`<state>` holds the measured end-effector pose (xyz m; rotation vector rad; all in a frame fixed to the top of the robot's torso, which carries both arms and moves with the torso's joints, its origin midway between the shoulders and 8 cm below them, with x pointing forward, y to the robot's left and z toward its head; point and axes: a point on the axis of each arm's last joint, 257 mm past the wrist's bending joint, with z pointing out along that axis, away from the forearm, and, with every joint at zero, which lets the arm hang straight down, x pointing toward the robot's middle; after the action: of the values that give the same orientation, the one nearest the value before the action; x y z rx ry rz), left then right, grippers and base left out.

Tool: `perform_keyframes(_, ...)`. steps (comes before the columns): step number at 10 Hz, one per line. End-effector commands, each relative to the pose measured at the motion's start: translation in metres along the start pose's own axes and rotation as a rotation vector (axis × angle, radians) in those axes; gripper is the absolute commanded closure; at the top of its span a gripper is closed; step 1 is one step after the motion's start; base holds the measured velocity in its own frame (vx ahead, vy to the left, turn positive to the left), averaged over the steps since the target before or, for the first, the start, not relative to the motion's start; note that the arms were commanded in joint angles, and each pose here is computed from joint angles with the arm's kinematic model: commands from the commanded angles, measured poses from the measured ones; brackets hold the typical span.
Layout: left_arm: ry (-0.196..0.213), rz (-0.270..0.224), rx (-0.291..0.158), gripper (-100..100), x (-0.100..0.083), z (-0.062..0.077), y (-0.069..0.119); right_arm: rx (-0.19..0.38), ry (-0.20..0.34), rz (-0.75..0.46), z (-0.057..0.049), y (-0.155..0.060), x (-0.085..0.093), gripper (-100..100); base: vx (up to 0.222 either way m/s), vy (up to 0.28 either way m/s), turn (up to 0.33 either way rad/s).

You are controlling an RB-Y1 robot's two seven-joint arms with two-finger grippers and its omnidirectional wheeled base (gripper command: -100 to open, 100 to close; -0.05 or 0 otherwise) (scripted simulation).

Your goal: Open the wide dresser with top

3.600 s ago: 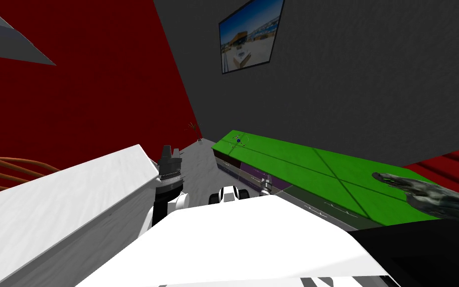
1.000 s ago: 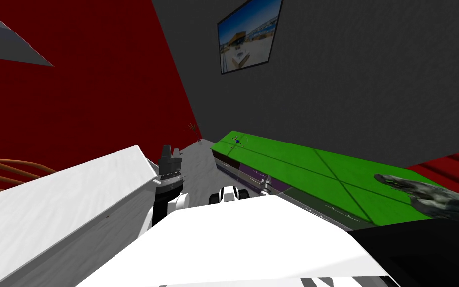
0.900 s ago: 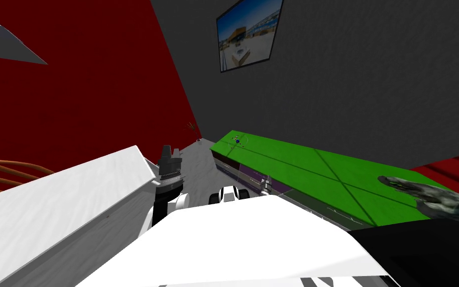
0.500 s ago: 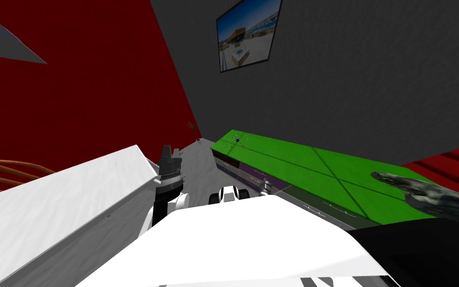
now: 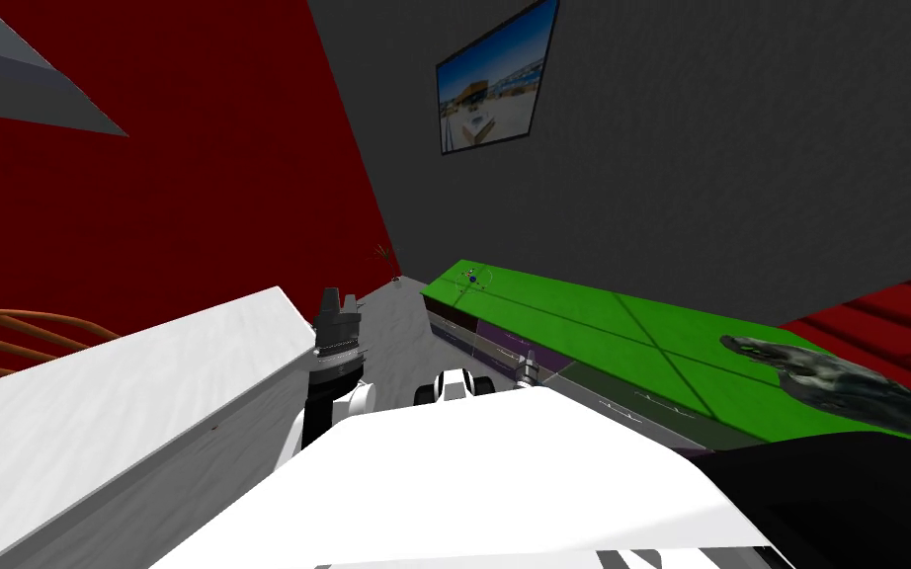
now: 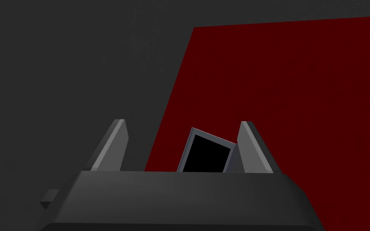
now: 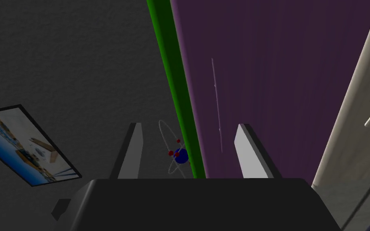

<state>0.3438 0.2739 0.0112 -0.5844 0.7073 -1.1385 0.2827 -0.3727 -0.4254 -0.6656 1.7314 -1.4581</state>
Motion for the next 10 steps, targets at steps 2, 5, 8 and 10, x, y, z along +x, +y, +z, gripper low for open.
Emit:
perform_keyframes(2,0.0,0.0,0.0,0,0.0,0.0,0.0,0.004,0.006,0.0,0.003,0.0,0.004,-100,0.109,-0.062,0.019)
perform_keyframes(5,0.0,0.0,0.0,0,0.0,0.0,0.0,0.001,-0.001,0.0,-0.004,0.0,-0.001,100,-0.019,0.017,-0.016)
perform_keyframes(8,0.0,-0.001,0.001,0,0.0,0.0,0.0,-0.005,-0.011,0.0,-0.014,0.001,-0.008,100,-0.154,0.112,-0.045)
perform_keyframes(10,0.0,-0.001,0.0,0,0.0,0.0,0.0,-0.001,-0.003,0.0,-0.007,0.0,-0.003,-100,-0.013,0.013,0.014)
